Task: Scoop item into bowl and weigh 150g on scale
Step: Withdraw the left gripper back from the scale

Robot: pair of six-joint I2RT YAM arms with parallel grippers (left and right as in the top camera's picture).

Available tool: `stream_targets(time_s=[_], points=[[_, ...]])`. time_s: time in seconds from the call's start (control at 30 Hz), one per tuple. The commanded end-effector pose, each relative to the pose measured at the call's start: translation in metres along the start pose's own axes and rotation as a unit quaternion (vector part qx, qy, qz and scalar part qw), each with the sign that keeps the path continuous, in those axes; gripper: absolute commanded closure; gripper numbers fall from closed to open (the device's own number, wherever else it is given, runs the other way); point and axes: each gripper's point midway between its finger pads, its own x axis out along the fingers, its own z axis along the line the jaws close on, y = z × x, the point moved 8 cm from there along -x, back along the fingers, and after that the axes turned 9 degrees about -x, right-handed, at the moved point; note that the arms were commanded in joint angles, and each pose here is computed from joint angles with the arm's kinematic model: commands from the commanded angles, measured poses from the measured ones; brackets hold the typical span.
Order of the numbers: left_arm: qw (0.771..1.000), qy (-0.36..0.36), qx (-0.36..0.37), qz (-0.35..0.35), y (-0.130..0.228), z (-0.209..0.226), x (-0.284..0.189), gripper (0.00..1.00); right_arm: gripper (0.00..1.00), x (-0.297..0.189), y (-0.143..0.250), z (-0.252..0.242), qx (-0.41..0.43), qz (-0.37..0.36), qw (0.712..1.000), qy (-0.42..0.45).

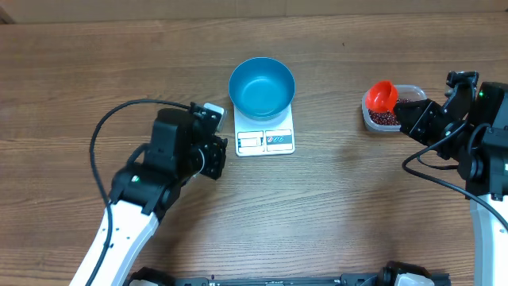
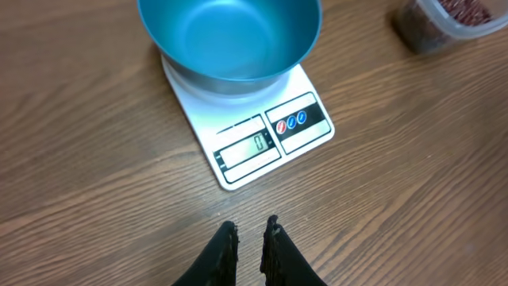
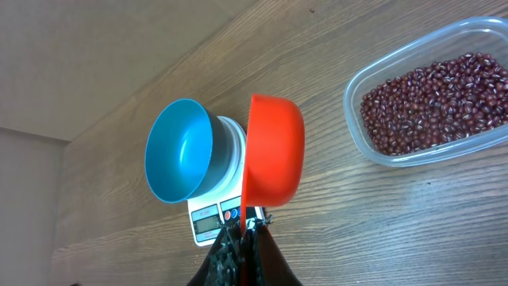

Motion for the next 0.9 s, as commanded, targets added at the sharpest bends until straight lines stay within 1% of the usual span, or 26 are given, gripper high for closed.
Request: stream_targets(time_s=[0.0, 0.17, 0.2, 0.27, 0.3, 0.33, 0.5, 0.7, 0.87], points=[[1.0, 0.016, 0.005, 0.01, 0.002, 0.0, 0.008, 0.84, 0.96, -0.005, -0.007, 0.002, -0.009, -0.014, 1.0, 0.001], [1.0, 0.028, 0.011, 0.005, -0.001, -0.002, 0.009, 0.8, 0.96, -0.005, -0.007, 0.002, -0.009, -0.014, 1.0, 0.001], [1.0, 0.025, 0.01, 0.005, -0.001, -0.002, 0.009, 0.74, 0.96, -0.005, -0.007, 0.002, -0.009, -0.014, 1.0, 0.001], [1.0, 0.02, 0.01, 0.006, 0.0, -0.001, 0.009, 0.46, 0.96, -0.005, -0.007, 0.002, -0.009, -0.014, 1.0, 0.001], [1.0, 0.019, 0.009, 0.008, 0.001, -0.001, 0.009, 0.22, 0.96, -0.005, -0.007, 0.002, -0.009, -0.014, 1.0, 0.001], [1.0, 0.017, 0.009, 0.011, 0.001, 0.0, 0.009, 0.0, 0.96, -0.005, -0.007, 0.002, -0.009, -0.014, 1.0, 0.001], [1.0, 0.017, 0.007, 0.016, 0.003, 0.0, 0.009, 0.0, 0.96, -0.005, -0.007, 0.002, -0.009, -0.014, 1.0, 0.001], [0.999, -0.001, 0.001, 0.045, 0.013, 0.004, 0.009, 0.0, 0.96, -0.005, -0.007, 0.002, -0.009, -0.014, 1.0, 0.001], [0.997, -0.004, 0.059, 0.05, 0.015, 0.005, 0.009, 0.01, 0.96, -0.005, -0.007, 0.002, -0.009, -0.014, 1.0, 0.001]])
